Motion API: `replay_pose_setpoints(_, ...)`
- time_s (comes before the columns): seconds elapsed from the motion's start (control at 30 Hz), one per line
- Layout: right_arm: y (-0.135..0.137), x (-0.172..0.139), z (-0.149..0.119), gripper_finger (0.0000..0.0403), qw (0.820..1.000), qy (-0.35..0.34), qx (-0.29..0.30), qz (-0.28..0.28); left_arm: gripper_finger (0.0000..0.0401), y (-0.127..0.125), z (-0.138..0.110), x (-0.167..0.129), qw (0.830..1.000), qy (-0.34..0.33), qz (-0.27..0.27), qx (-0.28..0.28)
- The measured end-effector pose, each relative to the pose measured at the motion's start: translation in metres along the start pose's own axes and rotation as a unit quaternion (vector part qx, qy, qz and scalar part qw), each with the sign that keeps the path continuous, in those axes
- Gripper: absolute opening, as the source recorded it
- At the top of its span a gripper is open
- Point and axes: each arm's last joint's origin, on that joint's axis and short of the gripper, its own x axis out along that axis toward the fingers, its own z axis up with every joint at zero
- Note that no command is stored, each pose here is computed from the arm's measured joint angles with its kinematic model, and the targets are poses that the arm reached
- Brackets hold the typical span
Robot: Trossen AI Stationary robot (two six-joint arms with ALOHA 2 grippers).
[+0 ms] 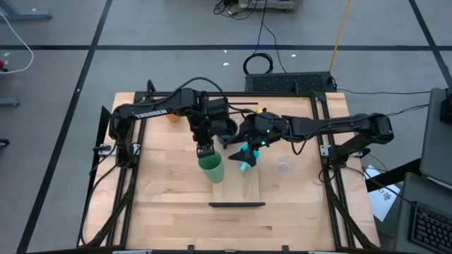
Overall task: Stack small to large cups/mugs on shelf
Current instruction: Put the green cup on the shelf
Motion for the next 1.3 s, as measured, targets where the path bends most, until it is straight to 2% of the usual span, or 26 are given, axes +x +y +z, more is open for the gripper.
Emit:
replay_pose_setpoints(0.17, -0.002, 0.011, -0.004, 0.0397, 0.999, 0.005, 0.039, -0.002, 0.0000, 0.005, 0.001, -0.003, 1.000, -0.006, 0.001, -0.004)
replay_pose_setpoints(0.23, 0.000, 0.012, -0.003, 0.0396, 0.998, -0.012, 0.052, -0.016, 0.0000, 0.008, 0.001, -0.005, 1.000, -0.008, 0.003, -0.010)
replay_pose_setpoints(0.33, 0.002, 0.012, -0.001, 0.0393, 0.996, -0.023, 0.084, -0.005, 0.0000, 0.012, 0.000, -0.008, 1.000, -0.010, 0.005, -0.013)
replay_pose_setpoints(0.47, 0.015, 0.006, 0.005, 0.0392, 0.997, -0.046, 0.056, 0.036, 0.0000, 0.015, -0.004, -0.014, 1.000, -0.003, 0.002, -0.013)
replay_pose_setpoints(0.6, 0.020, 0.006, 0.003, 0.0392, 0.997, -0.033, 0.035, 0.066, 0.0000, 0.016, -0.004, -0.016, 1.000, -0.007, -0.015, -0.013)
replay_pose_setpoints(0.8, 0.021, 0.006, 0.003, 0.0392, 0.997, -0.035, -0.006, 0.069, 0.0000, 0.013, 0.002, -0.016, 0.998, -0.031, -0.054, -0.003)
replay_pose_setpoints(1.3, 0.025, 0.009, 0.002, 0.0391, 0.995, -0.042, -0.040, 0.079, 0.0000, 0.013, 0.006, -0.016, 0.998, -0.053, -0.046, -0.002)
